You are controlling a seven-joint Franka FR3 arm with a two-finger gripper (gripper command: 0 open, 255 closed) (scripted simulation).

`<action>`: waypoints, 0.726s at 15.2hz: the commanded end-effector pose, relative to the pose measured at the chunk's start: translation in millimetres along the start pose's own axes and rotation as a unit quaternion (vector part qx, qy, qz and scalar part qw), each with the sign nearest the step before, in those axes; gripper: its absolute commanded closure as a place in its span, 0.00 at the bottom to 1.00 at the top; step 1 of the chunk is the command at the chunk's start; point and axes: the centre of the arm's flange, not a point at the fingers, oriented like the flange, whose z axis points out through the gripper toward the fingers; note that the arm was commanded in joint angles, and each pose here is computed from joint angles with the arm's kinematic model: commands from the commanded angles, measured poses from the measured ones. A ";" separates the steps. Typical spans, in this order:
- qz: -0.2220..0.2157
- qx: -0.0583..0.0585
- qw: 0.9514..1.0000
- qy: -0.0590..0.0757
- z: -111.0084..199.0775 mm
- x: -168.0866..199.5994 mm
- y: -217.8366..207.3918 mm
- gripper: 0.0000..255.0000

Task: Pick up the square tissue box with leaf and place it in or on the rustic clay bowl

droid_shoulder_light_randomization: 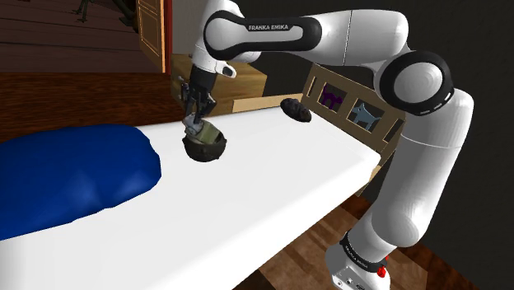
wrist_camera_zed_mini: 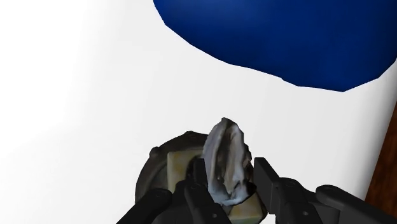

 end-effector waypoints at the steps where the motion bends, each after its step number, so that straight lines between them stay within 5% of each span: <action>1: 0.001 -0.003 1.000 0.001 14.2 3.9 1.6 1.00; 11: 0.001 -0.003 1.000 0.001 28.7 6.9 2.5 1.00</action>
